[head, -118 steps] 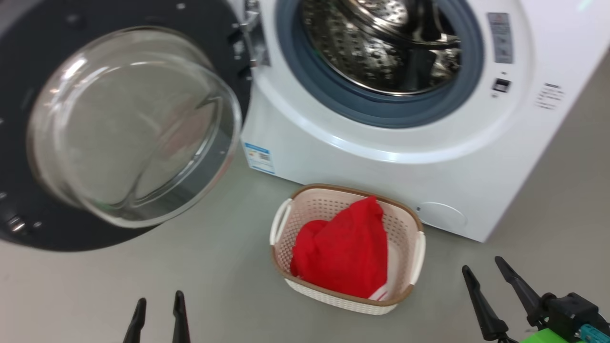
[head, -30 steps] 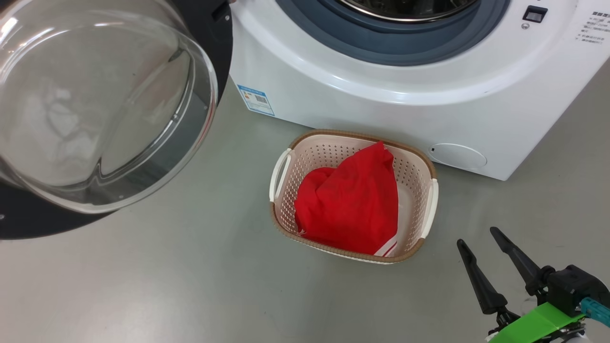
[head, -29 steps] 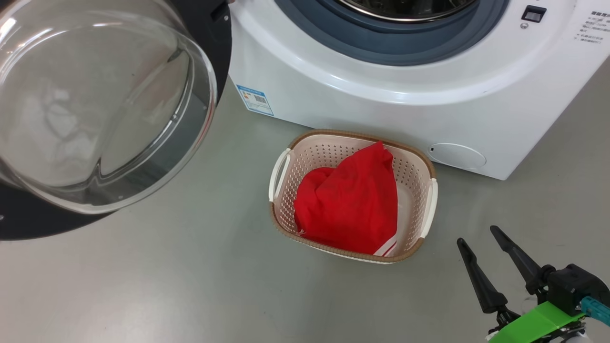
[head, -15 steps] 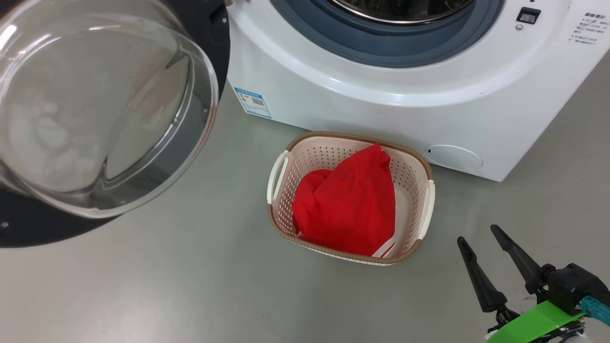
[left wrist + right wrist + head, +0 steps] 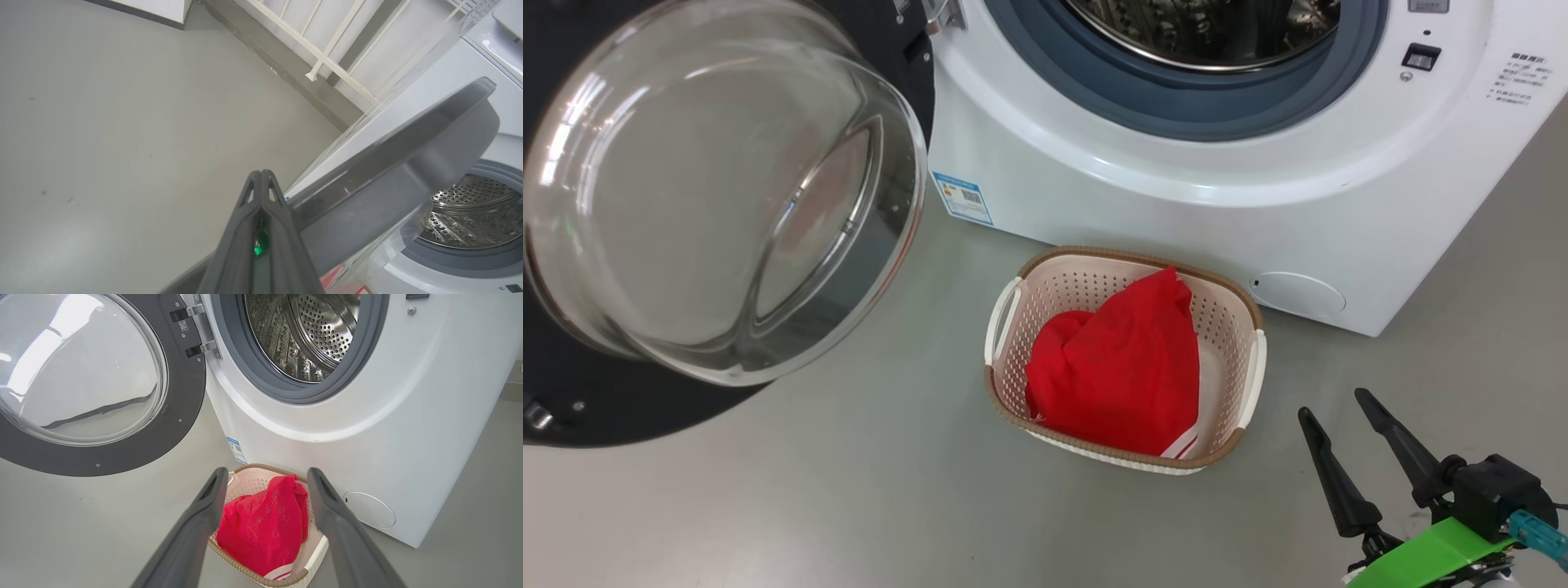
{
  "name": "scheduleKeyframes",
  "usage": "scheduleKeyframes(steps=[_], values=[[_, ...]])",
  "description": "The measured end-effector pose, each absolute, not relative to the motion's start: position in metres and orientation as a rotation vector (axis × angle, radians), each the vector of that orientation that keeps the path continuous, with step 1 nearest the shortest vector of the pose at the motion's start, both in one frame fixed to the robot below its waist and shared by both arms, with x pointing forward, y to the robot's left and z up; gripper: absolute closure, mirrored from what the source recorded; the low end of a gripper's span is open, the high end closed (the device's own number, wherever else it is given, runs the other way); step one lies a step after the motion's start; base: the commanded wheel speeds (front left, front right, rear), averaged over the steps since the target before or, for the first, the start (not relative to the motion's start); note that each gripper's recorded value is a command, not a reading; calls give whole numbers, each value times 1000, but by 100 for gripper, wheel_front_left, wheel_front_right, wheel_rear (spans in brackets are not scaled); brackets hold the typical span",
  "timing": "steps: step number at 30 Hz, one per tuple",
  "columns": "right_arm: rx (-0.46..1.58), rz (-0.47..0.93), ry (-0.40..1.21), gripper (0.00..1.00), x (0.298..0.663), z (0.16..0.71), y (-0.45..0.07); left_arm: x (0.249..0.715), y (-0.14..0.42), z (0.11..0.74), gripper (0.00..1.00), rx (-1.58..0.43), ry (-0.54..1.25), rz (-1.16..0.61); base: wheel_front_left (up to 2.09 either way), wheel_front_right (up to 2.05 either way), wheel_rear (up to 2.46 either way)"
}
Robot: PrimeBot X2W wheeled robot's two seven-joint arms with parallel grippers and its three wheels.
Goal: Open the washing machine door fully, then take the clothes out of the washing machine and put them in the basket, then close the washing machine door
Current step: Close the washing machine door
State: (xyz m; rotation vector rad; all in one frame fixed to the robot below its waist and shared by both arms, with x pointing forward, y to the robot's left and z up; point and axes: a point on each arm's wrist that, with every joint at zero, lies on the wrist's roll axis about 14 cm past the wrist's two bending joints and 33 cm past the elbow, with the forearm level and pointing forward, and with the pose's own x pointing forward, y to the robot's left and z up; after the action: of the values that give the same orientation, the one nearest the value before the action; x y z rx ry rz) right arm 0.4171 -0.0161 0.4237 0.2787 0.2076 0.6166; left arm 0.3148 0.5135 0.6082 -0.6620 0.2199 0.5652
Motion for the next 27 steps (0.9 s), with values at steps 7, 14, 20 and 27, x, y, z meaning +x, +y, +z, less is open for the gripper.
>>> scheduleKeyframes(steps=[7, 14, 20, 27], values=[[283, 608, 192, 0, 413, 432, -16, 308, 502, 609, 100, -679, 254, 506, 0, 0, 0], [293, 603, 193, 0, 407, 434, -15, 301, 489, 611, 100, -675, 291, 442, 0, 0, 0], [294, 605, 185, 0, 407, 437, -13, 299, 476, 613, 100, -672, 320, 382, 0, 0, 0], [293, 601, 178, 0, 409, 439, -13, 302, 456, 614, 100, -637, 348, 302, 0, 0, 0]])
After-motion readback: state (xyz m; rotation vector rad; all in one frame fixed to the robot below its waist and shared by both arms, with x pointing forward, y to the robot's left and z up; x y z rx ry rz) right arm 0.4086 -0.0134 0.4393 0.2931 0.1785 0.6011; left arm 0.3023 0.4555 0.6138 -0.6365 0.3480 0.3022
